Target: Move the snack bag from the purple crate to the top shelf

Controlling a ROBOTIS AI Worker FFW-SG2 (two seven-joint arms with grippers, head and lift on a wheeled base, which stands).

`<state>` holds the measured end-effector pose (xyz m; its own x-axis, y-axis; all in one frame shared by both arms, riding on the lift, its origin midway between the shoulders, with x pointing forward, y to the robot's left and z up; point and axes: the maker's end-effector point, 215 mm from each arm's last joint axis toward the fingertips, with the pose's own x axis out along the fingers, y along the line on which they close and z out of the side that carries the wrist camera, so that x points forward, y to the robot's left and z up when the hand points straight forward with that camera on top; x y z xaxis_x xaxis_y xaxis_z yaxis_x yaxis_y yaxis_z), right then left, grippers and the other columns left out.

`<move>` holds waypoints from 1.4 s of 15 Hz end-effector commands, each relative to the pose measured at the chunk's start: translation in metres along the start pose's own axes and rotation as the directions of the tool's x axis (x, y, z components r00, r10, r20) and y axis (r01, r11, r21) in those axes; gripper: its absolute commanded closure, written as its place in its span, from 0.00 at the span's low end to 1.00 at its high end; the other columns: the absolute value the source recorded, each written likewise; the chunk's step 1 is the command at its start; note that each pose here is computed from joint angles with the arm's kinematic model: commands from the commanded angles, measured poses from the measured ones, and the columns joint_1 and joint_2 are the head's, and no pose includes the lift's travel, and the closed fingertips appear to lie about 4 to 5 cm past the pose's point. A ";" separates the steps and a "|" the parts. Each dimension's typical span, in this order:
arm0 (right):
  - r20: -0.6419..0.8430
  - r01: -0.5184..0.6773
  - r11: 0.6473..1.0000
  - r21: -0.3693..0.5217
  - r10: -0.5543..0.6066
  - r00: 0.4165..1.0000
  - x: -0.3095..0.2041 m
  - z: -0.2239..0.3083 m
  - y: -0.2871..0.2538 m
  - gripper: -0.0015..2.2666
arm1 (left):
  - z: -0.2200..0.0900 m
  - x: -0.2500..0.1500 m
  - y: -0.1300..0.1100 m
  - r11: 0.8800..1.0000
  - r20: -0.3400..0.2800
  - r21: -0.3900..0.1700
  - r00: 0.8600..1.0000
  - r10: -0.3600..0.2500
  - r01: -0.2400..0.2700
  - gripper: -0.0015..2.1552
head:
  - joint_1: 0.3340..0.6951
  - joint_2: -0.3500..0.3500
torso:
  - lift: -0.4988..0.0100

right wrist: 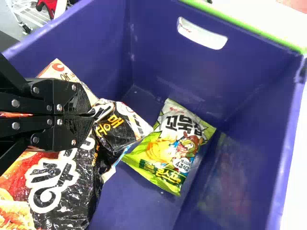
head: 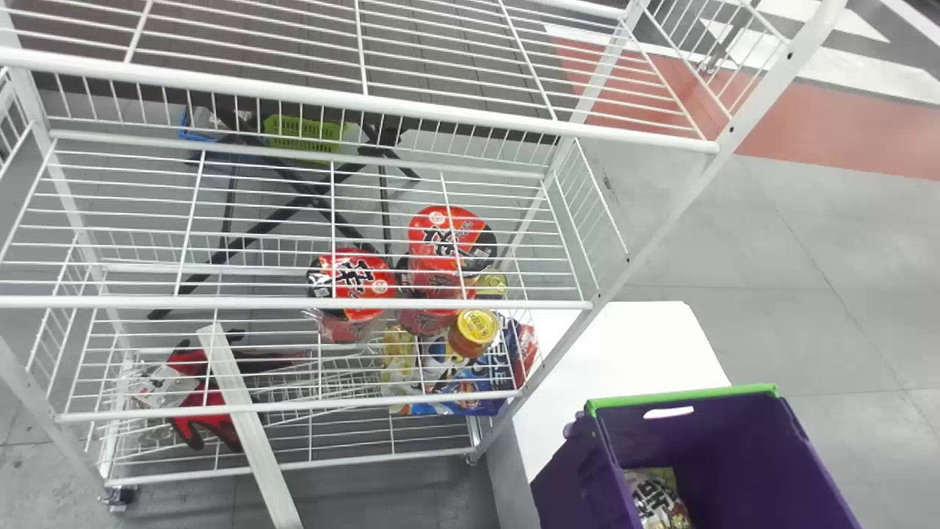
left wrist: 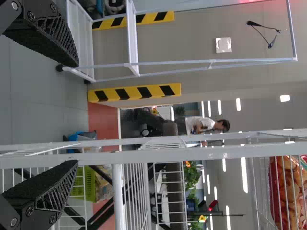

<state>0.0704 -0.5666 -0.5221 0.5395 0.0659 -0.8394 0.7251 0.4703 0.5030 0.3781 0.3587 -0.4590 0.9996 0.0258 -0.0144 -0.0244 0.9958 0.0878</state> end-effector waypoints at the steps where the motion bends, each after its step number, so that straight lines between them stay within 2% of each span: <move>1: 0.006 0.001 1.000 0.002 -0.001 1.000 -0.001 0.002 -0.001 0.93 | -0.001 0.001 -0.001 1.000 0.000 -0.001 1.000 -0.002 0.002 0.05 | 1.00 0.00 | 0.39; 21: 0.007 0.002 1.000 -0.002 -0.002 1.000 -0.005 0.002 -0.002 0.93 | 0.001 -0.002 -0.008 1.000 0.005 -0.006 1.000 -0.012 0.012 0.05 | 1.00 0.00 | 0.54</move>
<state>0.0675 -0.5696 -0.5198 0.5421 0.0576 -0.8383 0.7243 0.4737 0.5010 0.3764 0.3505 -0.4576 0.9999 0.0128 -0.0077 -0.0121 0.9965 0.0830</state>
